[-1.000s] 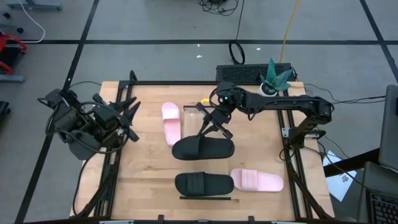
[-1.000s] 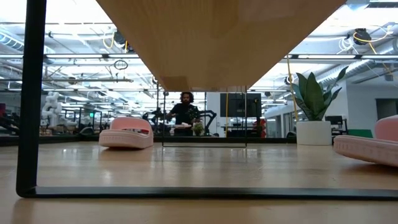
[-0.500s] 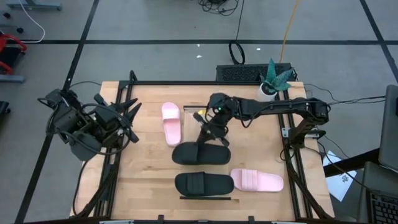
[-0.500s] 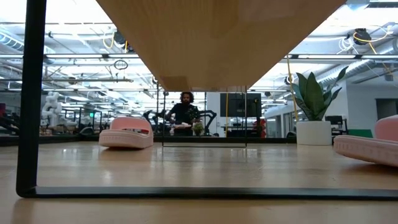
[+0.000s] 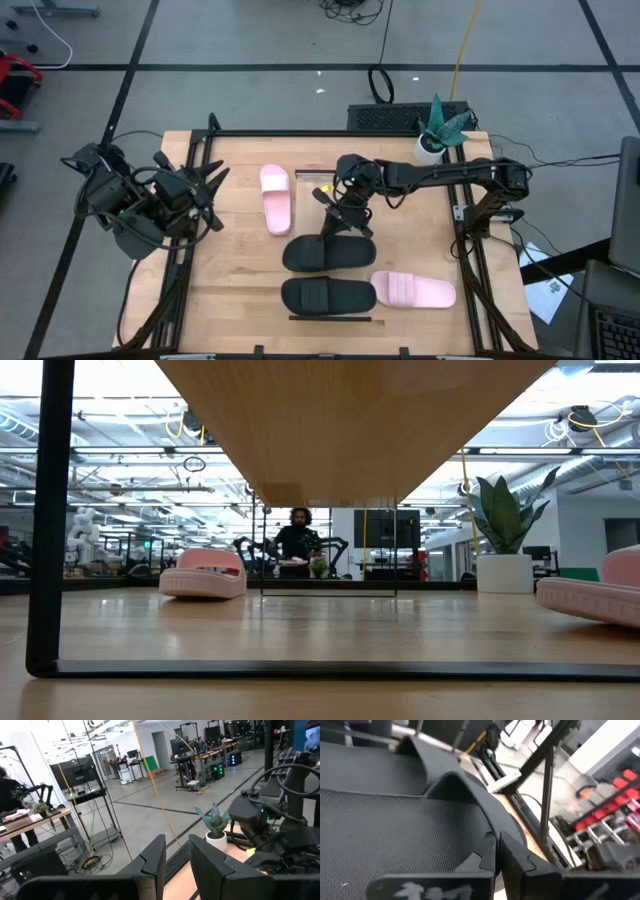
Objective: Pick and place slides into the shelf
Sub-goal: Put the black slides on the shelf
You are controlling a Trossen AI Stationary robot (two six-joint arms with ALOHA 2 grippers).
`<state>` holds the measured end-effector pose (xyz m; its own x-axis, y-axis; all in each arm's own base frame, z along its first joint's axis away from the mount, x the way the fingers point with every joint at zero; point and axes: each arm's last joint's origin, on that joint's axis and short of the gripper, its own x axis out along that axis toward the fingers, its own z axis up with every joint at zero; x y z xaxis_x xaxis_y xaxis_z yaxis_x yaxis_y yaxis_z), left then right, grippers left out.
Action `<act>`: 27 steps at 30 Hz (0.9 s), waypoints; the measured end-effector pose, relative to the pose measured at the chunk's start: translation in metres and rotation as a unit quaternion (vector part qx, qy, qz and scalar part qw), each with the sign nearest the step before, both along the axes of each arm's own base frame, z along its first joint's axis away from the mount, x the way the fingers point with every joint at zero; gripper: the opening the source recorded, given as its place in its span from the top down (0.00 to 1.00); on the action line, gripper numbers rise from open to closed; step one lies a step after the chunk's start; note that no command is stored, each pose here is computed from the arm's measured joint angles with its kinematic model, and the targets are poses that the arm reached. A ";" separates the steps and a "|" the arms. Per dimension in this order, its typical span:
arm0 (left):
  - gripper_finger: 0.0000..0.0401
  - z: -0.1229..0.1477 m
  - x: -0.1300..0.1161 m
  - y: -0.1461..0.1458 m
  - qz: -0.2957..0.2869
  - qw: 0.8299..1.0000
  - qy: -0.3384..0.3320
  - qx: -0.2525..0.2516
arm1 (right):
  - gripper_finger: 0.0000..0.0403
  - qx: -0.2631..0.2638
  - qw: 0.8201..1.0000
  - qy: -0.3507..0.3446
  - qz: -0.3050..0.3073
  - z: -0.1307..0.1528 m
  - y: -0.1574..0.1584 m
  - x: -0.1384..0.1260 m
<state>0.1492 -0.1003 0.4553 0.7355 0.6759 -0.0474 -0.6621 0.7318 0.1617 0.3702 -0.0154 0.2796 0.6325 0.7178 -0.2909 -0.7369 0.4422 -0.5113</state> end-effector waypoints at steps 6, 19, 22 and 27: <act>0.78 0.000 0.000 0.000 0.000 1.000 0.000 0.000 | 1.00 0.000 1.000 -0.012 0.002 -0.008 0.002 -0.001; 0.78 0.000 0.000 0.000 0.000 1.000 0.000 0.000 | 1.00 -0.012 1.000 -0.027 0.006 -0.009 0.002 -0.001; 0.78 0.000 0.000 0.000 0.000 1.000 -0.001 -0.001 | 1.00 -0.012 1.000 -0.027 0.007 -0.009 0.002 -0.001; 0.78 0.000 0.000 0.000 0.000 1.000 0.001 0.001 | 1.00 -0.005 1.000 -0.028 0.003 -0.018 0.002 -0.003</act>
